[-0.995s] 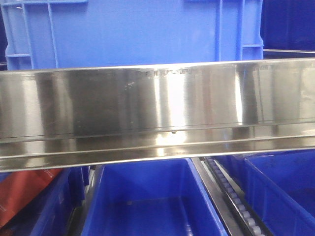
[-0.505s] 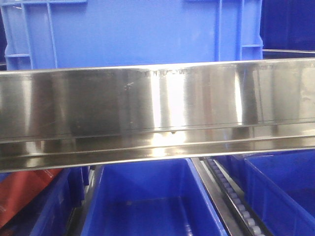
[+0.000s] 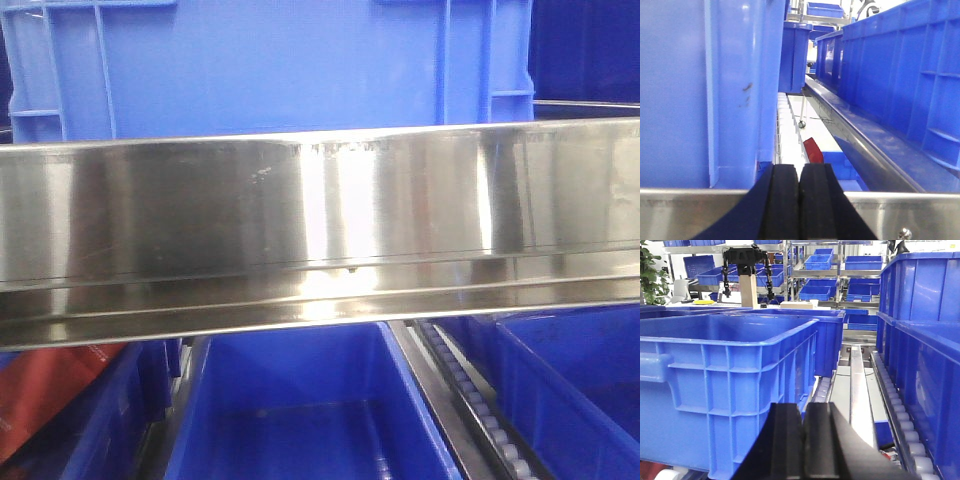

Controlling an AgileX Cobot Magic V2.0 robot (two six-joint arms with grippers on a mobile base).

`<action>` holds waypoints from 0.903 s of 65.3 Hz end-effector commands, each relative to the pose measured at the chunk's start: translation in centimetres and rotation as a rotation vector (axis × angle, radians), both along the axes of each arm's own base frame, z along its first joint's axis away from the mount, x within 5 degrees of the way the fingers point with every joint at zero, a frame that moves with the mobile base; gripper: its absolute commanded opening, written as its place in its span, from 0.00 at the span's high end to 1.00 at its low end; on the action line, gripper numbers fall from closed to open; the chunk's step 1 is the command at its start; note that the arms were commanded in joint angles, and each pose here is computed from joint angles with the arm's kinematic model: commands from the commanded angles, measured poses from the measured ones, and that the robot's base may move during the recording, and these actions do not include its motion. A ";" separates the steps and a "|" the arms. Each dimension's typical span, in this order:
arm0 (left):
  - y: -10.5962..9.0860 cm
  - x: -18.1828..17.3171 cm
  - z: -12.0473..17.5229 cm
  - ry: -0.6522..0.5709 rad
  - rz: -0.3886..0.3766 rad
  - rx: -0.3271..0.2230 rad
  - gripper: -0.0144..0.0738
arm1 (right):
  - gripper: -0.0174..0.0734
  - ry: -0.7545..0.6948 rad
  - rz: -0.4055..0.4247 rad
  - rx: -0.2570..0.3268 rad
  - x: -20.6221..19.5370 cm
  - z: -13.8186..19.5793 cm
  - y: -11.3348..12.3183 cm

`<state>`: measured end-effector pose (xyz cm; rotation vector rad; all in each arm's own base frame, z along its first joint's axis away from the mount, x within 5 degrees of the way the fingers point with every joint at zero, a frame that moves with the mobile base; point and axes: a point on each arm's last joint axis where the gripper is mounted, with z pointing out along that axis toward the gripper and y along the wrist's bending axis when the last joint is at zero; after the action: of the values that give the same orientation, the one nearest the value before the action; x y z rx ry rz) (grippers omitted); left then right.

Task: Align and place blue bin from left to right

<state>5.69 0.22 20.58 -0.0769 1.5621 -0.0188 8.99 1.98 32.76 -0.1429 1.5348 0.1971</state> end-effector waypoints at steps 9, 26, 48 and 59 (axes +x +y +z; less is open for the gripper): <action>0.1 -0.1 0.2 -0.026 0.014 -0.003 0.96 | 0.99 -0.035 -0.006 -0.013 -0.1 0.3 -0.1; 0.2 -0.1 0.2 -0.024 0.040 -0.003 0.96 | 0.99 -0.035 -0.006 -0.013 -0.1 0.3 -0.1; 0.2 -0.1 0.2 -0.024 0.040 -0.003 0.96 | 0.99 -0.035 -0.006 -0.013 -0.1 0.3 -0.1; 0.2 -0.1 0.2 -0.024 0.040 -0.003 0.96 | 0.99 -0.035 -0.006 -0.013 -0.1 0.3 -0.1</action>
<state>5.68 0.45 20.60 -0.1081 1.5581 0.0129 8.98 1.98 32.79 -0.1443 1.5322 0.1959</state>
